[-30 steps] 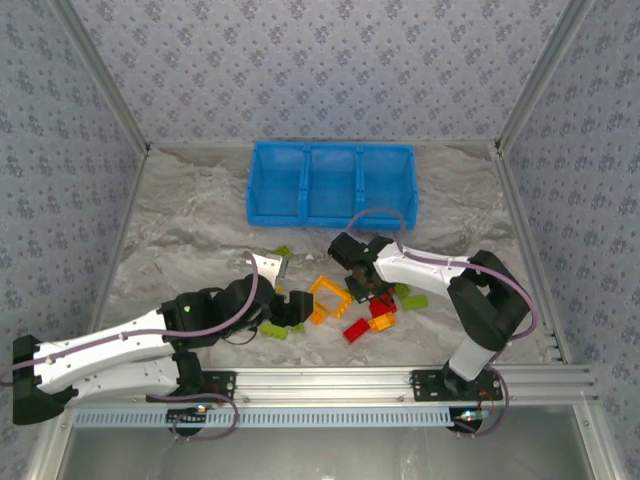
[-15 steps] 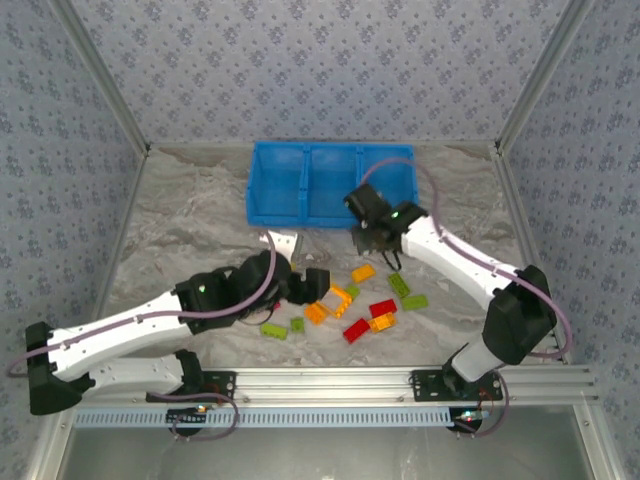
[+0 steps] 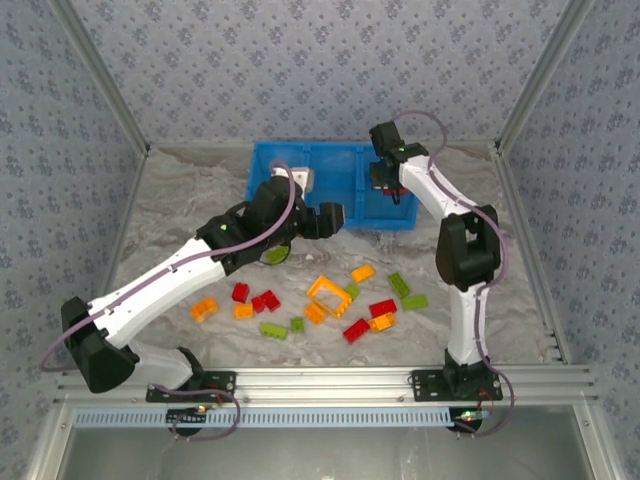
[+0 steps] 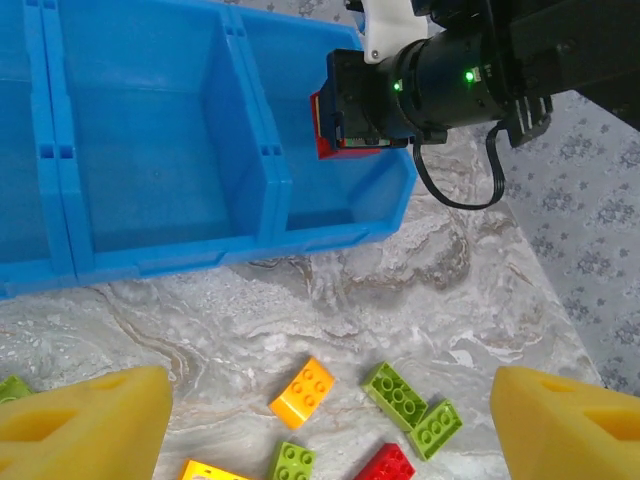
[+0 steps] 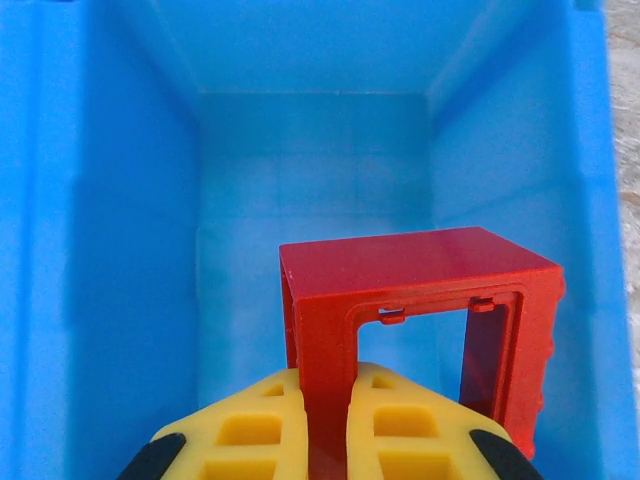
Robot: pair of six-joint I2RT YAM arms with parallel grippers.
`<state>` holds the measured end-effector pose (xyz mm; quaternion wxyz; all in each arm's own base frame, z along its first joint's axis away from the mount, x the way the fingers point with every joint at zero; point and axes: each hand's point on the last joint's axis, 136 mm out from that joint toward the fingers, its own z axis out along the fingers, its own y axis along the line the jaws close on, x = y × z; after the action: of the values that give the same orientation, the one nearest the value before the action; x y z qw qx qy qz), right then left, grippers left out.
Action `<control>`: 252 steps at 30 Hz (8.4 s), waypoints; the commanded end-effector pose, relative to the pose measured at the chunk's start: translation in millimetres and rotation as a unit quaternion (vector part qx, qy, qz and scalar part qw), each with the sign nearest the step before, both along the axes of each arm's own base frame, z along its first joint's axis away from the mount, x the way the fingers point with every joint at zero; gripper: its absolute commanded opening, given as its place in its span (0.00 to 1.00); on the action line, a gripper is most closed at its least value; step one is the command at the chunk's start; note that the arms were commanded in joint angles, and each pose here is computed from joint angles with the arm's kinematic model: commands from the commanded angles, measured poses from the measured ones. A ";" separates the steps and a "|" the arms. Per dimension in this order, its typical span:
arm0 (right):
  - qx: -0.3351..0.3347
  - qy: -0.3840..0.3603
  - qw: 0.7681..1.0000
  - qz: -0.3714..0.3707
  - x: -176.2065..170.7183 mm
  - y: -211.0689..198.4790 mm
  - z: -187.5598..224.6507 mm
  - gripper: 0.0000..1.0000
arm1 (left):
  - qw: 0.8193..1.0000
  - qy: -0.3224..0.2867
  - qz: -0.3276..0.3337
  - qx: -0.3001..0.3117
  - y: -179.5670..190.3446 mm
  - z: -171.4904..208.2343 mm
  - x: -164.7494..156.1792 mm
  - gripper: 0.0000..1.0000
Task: Sort the legos into containers by color
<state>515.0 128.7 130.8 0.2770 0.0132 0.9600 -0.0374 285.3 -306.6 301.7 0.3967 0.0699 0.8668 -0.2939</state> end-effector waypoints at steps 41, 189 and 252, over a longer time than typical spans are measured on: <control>0.019 -0.162 0.986 0.039 -25.5 30.3 136.6 0.46 | 0.984 0.102 0.038 0.140 88.5 -66.6 -8.0 0.84; -0.025 0.123 0.904 0.408 -264.1 146.6 -95.5 0.15 | 0.996 0.089 -0.022 -0.016 118.7 -58.8 -140.6 0.71; 0.138 -0.072 0.987 0.031 42.2 148.2 12.5 0.28 | 0.993 -0.058 0.038 0.094 48.0 -6.0 -30.2 0.72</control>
<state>559.9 274.8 88.6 0.3087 0.0308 0.9472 0.0808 258.5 -266.3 291.0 0.4448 0.0938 0.8701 -0.1905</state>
